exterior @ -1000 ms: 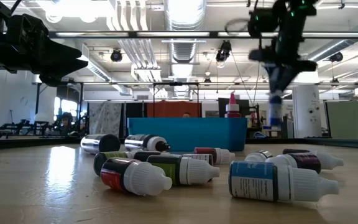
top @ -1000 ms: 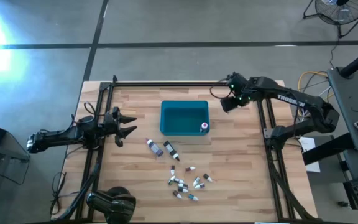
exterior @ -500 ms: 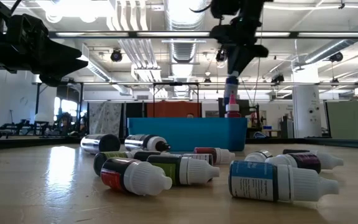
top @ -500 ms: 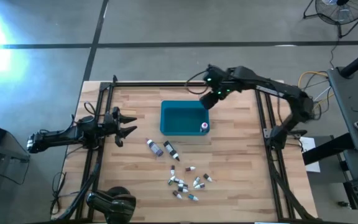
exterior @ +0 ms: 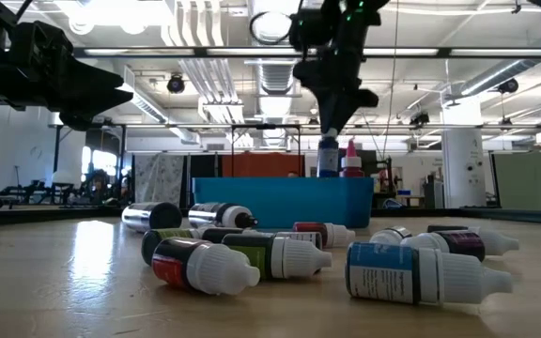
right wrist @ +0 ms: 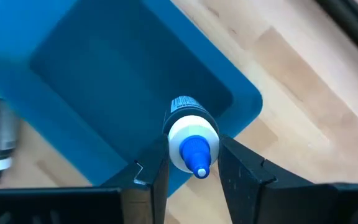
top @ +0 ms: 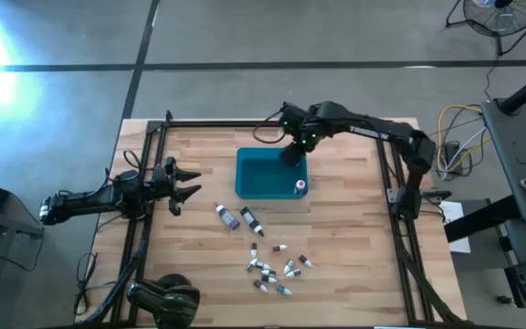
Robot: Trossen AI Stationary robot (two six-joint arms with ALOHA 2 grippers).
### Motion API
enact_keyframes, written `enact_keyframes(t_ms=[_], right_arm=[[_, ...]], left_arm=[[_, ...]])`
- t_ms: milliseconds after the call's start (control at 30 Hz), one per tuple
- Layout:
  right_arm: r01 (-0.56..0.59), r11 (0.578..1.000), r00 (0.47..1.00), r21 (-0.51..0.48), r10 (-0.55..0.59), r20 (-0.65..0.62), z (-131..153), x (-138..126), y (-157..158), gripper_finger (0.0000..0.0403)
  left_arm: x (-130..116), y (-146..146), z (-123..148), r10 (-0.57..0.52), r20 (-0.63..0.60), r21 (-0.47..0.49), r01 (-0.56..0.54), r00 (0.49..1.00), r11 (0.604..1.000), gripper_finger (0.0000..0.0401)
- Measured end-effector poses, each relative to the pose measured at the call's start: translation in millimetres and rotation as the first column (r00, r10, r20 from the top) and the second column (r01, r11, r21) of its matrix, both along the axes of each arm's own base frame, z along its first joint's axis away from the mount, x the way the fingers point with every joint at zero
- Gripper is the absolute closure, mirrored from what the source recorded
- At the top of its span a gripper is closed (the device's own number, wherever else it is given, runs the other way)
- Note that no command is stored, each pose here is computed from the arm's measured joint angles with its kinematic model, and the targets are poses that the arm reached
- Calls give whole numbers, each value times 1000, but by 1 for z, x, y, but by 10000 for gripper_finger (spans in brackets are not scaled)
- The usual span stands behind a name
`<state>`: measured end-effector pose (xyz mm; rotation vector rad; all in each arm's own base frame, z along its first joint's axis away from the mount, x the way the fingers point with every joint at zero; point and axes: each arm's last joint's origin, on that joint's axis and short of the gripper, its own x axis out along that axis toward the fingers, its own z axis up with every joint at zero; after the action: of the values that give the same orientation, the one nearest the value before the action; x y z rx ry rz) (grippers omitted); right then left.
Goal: Pick & Place food coloring
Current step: Put the blue food coloring bottle into the blue bin, then put the black food coloring bottle into the blue bin
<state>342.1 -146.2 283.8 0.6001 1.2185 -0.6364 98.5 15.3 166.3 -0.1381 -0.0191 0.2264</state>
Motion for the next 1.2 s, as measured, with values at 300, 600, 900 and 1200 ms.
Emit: enact_keyframes(t_ms=[300, 600, 900, 1200], right_arm=[[12, 1000, 995, 12, -11, -99, -36, 9, -9, 286], [-10, 999, 992, -45, 4, -127, -41, 11, -13, 264], [-8, 999, 992, -47, 2, -124, -35, 7, -12, 208], [-63, 984, 997, -166, 56, -48, 14, -10, 14, 178]], left_arm=[[0, 0, 0, 0, 0, 0, 0, 1000, 1000, 225], [0, 0, 0, 0, 0, 0, 0, 1000, 1000, 225], [0, 0, 0, 0, 0, 0, 0, 1000, 1000, 225], [0, 0, 0, 0, 0, 0, 0, 1000, 1000, 225]])
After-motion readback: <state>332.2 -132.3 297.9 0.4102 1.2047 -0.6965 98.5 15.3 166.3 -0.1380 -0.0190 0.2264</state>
